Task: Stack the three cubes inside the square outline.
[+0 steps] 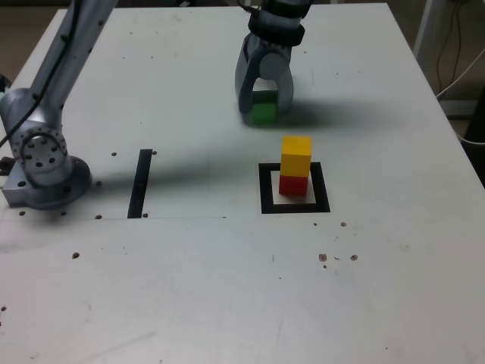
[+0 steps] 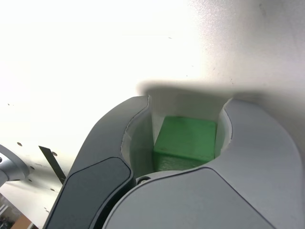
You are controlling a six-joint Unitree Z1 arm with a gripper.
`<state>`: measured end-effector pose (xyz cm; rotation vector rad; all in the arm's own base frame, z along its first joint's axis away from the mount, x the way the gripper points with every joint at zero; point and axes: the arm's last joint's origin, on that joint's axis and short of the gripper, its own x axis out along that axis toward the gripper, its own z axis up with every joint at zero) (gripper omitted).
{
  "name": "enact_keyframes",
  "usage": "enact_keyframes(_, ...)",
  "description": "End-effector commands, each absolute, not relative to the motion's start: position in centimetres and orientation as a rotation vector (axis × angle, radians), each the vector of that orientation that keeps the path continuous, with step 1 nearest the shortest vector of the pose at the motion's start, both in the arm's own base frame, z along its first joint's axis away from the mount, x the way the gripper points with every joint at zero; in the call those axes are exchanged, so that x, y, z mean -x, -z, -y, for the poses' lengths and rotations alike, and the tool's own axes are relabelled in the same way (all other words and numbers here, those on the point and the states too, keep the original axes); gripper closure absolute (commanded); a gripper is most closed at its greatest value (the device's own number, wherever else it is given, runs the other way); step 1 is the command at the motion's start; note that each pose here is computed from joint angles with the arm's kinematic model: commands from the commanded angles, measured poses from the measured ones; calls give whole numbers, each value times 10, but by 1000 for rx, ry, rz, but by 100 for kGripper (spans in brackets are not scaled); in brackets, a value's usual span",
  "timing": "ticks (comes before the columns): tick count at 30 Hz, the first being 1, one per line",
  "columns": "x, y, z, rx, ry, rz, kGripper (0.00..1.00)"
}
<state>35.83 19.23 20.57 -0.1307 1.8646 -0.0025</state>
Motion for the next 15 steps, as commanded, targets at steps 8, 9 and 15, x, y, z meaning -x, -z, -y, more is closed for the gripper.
enact_keyframes(8,-348,-247,-175,86,6,-1828,62)
enact_keyframes(9,-348,-252,-172,79,9,-1823,62)
enact_keyframes(15,-346,-279,-152,36,26,-1806,62)
